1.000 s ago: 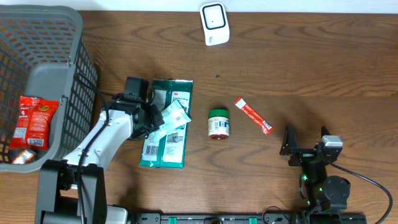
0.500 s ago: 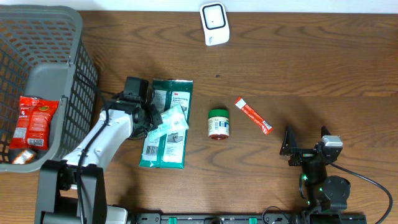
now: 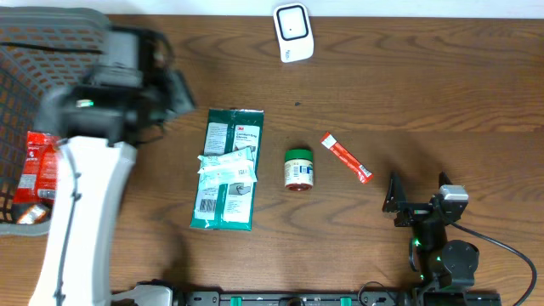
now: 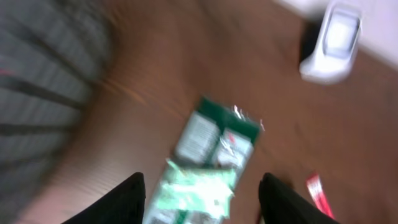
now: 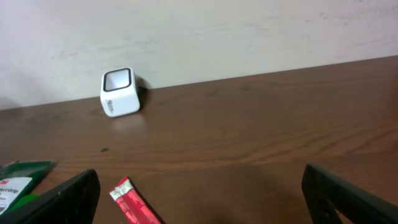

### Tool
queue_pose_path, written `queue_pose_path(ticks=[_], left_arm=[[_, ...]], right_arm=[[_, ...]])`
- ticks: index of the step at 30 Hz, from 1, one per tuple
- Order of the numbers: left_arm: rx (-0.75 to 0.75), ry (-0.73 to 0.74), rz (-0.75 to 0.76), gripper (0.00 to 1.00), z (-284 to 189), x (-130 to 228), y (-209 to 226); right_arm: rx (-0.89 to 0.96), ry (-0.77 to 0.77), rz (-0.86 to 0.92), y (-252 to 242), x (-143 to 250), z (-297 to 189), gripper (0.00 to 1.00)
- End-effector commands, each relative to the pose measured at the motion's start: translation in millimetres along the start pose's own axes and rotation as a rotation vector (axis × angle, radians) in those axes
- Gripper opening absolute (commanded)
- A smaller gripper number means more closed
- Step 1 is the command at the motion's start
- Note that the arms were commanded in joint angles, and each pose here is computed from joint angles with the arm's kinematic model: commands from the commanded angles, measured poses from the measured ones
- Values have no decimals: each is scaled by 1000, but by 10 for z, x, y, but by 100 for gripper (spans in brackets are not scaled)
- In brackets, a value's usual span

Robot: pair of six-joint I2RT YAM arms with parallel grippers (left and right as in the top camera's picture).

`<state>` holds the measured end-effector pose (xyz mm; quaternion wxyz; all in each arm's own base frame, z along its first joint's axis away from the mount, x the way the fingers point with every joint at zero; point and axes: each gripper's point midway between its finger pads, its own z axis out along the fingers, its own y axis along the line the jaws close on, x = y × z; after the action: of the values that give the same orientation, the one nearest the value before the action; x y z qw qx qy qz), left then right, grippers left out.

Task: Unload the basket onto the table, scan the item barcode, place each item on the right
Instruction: 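Move the left gripper back into the grey basket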

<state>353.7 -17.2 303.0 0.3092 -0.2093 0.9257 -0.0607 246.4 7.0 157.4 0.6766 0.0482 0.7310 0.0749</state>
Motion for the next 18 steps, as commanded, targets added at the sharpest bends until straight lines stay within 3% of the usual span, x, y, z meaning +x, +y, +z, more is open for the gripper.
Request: queue_pose_path(ticks=[1,8,12,18], left_arm=[[-191,-164,-81,59,-361,-438,566],[-459,-166,-347,61,-370,-609,1836],[-586,-86,-468,66,-103,-571,2506],[-607,183,-385,74,592,-306,2918]], right_arm=[[-5,7,6,13,20,2,99],[-5,7,6,13,20,2,99],[-5,7,6,13,20,2,99],[-5,7,6,13,20,2,99]])
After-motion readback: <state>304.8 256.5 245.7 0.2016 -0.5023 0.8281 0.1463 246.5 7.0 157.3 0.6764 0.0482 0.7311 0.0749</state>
